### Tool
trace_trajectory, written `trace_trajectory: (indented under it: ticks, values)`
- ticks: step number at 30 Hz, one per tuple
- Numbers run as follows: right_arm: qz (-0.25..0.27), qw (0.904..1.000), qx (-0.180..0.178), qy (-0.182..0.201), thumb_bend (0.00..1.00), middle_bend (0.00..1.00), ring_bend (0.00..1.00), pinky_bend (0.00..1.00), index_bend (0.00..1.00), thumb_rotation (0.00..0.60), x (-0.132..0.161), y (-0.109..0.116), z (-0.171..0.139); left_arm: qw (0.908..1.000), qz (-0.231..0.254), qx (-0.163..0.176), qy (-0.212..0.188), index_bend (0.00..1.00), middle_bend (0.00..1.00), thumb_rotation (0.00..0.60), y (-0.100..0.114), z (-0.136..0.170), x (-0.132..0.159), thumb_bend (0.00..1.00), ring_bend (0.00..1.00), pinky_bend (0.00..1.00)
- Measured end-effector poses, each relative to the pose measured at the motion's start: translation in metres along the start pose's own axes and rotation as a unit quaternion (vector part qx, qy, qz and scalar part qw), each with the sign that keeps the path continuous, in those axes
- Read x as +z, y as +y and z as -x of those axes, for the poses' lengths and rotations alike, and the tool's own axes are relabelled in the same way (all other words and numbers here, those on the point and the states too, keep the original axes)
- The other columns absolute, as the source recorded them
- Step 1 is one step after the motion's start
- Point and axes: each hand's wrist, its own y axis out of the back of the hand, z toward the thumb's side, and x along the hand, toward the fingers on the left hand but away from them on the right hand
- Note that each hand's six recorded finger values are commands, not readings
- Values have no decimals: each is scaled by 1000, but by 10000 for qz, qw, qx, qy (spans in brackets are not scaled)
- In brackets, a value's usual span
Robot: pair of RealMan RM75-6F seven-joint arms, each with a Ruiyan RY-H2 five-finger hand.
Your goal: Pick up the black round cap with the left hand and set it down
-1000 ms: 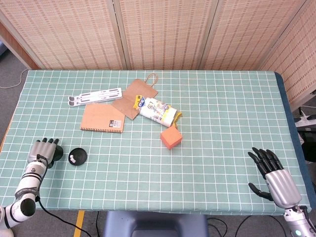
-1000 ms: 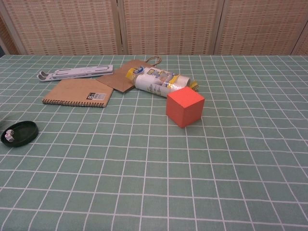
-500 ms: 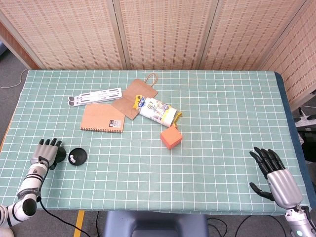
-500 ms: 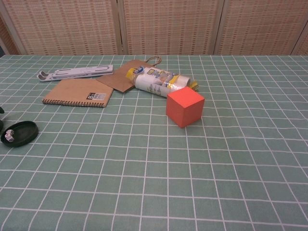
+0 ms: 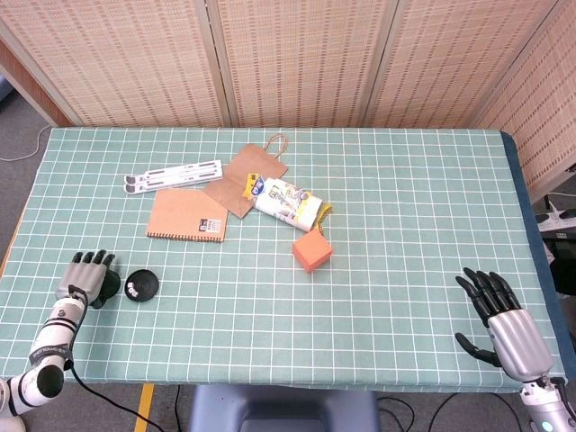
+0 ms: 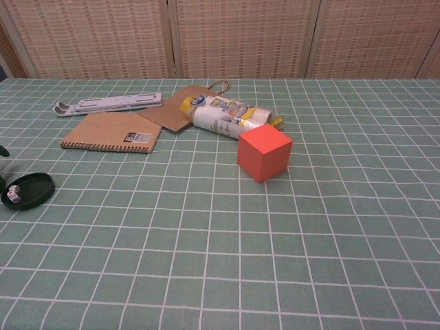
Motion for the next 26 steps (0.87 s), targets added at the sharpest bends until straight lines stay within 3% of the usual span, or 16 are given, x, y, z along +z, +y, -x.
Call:
trace_trajectory:
  ticks: [6, 11, 15, 19, 23, 26]
  values:
    - [28, 10000, -1, 4, 189, 0, 0, 0, 0, 600, 0, 1, 0, 9990, 211, 350, -180, 0, 0, 600, 15, 18, -2, 342, 0, 0]
    - [1, 10000, 56, -6, 189, 0, 0, 0, 0, 600, -1, 0, 0, 9895, 874, 1038, -506, 0, 0, 600, 26, 47, -5, 382, 0, 0]
    - [-54, 9999, 145, -1, 189, 0, 0, 0, 0, 600, 0, -3, 0, 9676, 1422, 1834, -1000, 0, 0, 600, 27, 84, -7, 389, 0, 0]
    - [-65, 9998, 163, 2, 189, 0, 0, 0, 0, 600, 1, -3, -2, 9317, 1934, 2679, -1507, 0, 0, 600, 7, 137, -15, 395, 0, 0]
    - [-36, 9998, 178, -6, 189, 0, 0, 0, 0, 600, 1, -2, -4, 9116, 2285, 2971, -1687, 0, 0, 600, -23, 172, -31, 400, 0, 0]
    - [-55, 9998, 184, 10, 189, 0, 0, 0, 0, 600, 2, -2, -6, 9090, 2469, 2915, -1667, 0, 0, 600, -38, 180, -38, 401, 0, 0]
